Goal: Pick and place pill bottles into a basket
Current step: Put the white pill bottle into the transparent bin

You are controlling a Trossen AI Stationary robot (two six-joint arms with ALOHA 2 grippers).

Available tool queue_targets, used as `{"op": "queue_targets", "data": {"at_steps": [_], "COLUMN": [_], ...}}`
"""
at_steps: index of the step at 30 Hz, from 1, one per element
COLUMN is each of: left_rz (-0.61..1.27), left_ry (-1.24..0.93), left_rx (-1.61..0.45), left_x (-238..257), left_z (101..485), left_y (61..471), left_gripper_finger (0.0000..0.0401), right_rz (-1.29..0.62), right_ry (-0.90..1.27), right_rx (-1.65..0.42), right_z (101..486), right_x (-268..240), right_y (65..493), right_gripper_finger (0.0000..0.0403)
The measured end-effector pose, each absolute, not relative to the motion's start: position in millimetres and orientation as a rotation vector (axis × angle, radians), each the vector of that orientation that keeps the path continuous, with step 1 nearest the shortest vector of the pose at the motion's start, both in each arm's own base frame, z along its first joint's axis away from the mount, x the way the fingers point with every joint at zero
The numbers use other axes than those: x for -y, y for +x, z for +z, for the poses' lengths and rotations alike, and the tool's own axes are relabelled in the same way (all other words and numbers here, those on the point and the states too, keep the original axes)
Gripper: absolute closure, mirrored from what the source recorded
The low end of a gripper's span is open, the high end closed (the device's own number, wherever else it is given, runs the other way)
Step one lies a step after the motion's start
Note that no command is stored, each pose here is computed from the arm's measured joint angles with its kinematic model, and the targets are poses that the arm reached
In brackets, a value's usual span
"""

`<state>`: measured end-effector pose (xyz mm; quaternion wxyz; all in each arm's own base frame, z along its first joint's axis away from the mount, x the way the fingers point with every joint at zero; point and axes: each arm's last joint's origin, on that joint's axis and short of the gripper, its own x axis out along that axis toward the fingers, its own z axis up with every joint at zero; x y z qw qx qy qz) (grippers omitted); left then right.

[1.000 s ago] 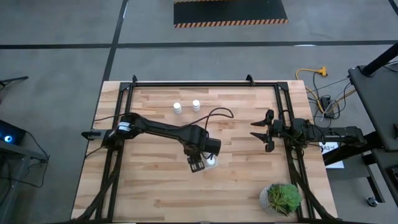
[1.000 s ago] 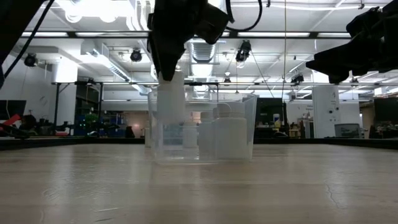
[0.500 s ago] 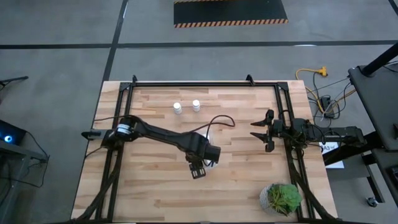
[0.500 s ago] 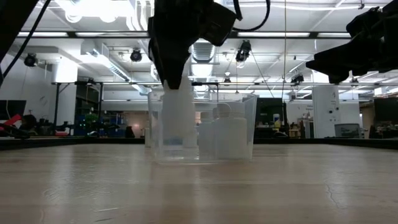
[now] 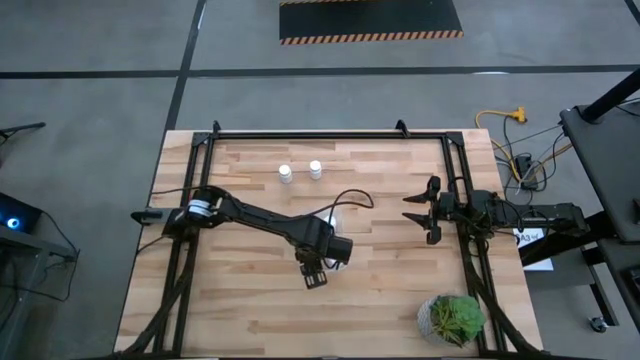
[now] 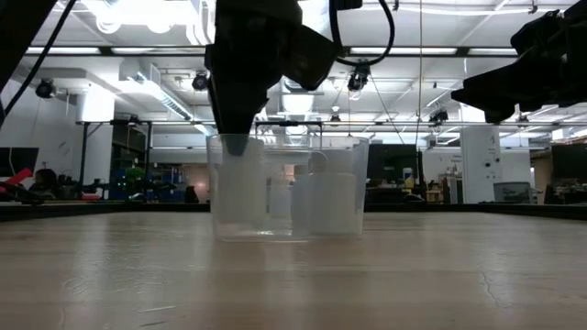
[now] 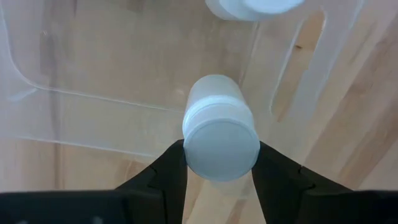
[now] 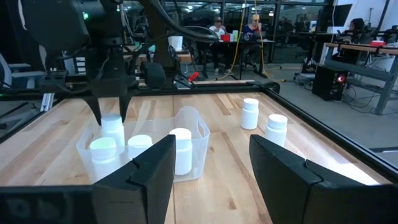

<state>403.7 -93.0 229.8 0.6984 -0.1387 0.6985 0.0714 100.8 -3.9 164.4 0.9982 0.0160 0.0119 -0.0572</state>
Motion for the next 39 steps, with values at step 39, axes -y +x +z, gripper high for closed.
{"op": "queue_targets", "data": {"at_steps": [39], "left_rz": [0.399], "left_ry": [-0.55], "left_rx": [-1.132], "left_x": [-17.2], "left_z": [352.4], "left_y": [358.8], "left_gripper_finger": [0.0107], "right_rz": [-0.114], "right_ry": [0.032], "right_rx": [-0.023], "right_z": [164.5], "right_x": [3.9], "right_y": [100.7], "right_gripper_finger": [0.0209]}}
